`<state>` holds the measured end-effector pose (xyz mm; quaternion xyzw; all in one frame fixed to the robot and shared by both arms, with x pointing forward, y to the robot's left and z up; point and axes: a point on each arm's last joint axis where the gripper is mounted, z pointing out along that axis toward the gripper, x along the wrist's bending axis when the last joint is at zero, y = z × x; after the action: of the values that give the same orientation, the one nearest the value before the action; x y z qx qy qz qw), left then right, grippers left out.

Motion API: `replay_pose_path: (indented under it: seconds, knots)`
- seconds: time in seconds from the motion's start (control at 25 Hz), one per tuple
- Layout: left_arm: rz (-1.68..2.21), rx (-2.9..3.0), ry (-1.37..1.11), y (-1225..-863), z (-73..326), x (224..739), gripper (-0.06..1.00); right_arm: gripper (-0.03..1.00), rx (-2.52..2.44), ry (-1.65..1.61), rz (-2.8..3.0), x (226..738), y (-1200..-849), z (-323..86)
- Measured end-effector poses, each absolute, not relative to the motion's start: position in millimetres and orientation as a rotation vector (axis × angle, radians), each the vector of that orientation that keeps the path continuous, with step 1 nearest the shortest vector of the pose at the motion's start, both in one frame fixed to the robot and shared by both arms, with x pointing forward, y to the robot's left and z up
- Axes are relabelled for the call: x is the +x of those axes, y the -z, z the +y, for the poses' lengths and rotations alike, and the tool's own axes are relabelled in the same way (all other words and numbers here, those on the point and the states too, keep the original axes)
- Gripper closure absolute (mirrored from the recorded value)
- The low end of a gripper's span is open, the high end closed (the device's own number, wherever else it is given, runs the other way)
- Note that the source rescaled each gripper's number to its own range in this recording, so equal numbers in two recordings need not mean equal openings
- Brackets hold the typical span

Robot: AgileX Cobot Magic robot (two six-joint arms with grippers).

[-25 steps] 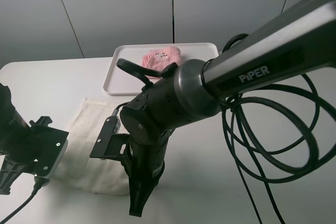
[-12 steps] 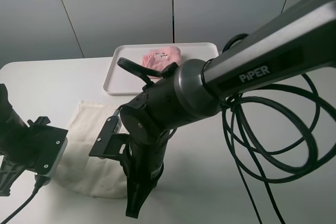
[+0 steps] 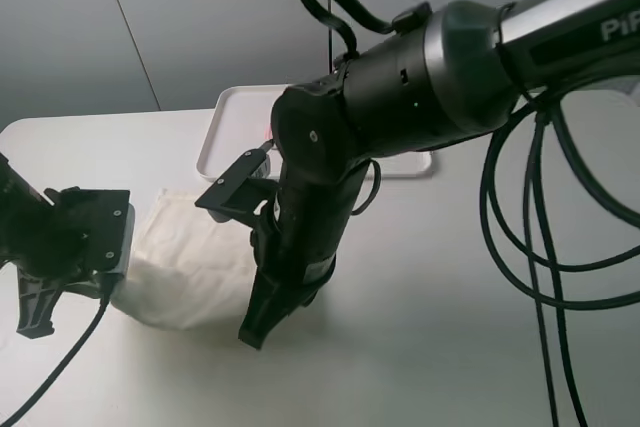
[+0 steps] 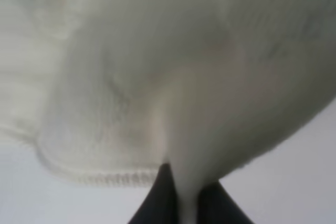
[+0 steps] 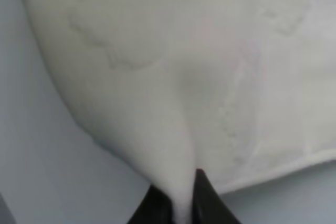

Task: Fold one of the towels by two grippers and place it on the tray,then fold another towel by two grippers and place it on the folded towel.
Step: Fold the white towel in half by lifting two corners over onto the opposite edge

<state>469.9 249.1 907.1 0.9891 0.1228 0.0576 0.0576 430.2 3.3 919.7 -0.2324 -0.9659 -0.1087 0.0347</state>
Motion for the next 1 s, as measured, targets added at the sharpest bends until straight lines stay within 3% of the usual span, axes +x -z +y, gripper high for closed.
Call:
replay_pose_path:
  seconds: [0.2,0.72,1.0]
  knots:
    - [0.569,2.897,-0.244,-920.4,243.0,486.6,0.94,0.97,-0.891,0.42,-2.881,444.7,-937.2,-8.0]
    - [0.909,2.661,-0.492,-931.8,241.0,510.2,0.94,0.97,-1.129,0.654,-2.869,470.0,-941.1,-8.3]
    - [1.02,2.541,-0.594,-935.9,241.3,518.4,0.94,0.97,-1.183,0.626,-2.942,480.0,-921.3,-8.4]
